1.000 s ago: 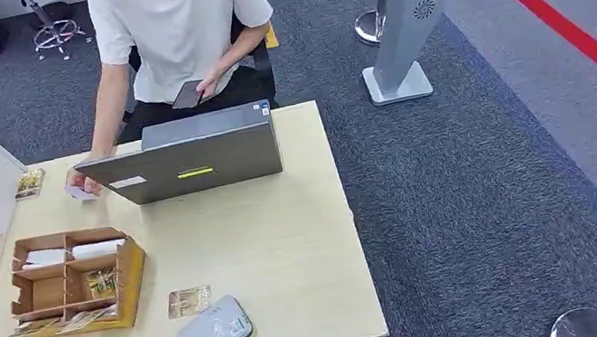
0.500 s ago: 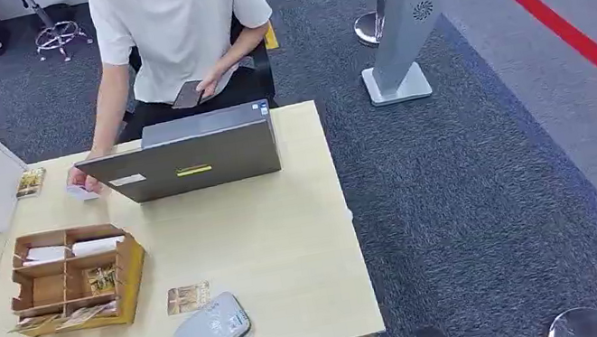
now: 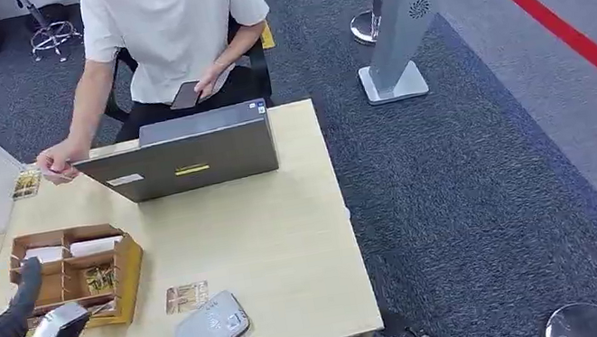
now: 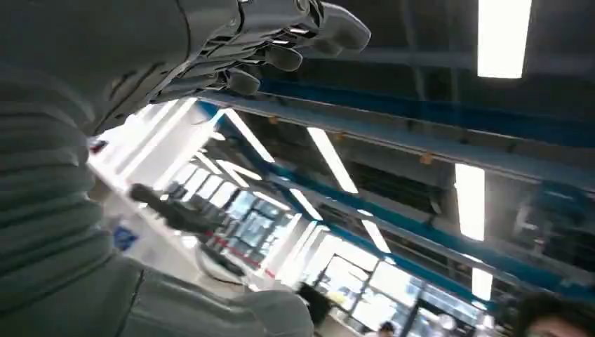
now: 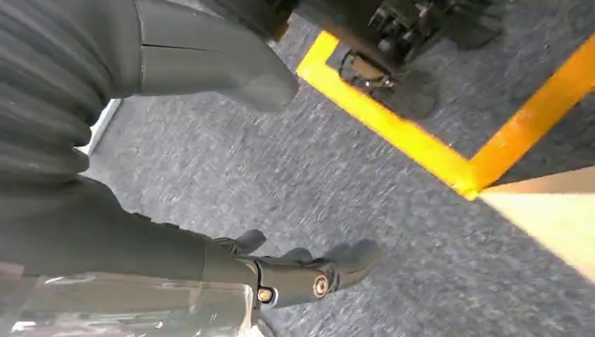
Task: Pass the card to the sensor for recognition and then transmit it.
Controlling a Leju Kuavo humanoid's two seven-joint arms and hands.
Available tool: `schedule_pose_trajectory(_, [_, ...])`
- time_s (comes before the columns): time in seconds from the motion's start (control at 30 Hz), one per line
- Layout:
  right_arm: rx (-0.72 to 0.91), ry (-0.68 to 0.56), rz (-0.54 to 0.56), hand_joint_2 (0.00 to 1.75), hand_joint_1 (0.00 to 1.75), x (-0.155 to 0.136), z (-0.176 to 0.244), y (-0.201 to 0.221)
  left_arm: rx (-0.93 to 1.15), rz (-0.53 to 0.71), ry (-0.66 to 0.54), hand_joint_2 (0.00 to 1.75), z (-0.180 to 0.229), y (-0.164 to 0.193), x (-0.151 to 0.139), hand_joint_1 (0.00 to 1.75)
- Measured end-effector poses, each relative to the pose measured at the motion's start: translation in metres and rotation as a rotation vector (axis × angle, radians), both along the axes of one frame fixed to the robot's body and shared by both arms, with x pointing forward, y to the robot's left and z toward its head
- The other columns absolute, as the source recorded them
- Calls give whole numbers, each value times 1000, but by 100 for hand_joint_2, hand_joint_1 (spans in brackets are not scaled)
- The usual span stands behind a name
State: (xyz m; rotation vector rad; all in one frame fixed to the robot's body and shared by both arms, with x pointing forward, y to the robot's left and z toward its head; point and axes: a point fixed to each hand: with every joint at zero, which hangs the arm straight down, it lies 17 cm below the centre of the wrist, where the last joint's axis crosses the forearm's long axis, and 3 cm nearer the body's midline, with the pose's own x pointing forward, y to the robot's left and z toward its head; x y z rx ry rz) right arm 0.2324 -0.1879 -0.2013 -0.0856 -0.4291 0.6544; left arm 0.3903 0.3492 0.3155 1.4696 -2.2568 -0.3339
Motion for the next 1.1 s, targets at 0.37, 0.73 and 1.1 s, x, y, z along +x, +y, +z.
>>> schedule_pose_trajectory(0.37, [-19,42,17,175,0,-4,-11,-4,220,-78,131,175,-8,-98,59,0])
schedule_pose_trajectory(0.73, [-42,69,16,175,0,-12,-16,-10,237,-125,186,175,-22,-121,63,175])
schedule_pose_trajectory(1.1, [-46,69,35,175,0,-14,-16,-8,235,-137,198,175,-28,-118,62,175])
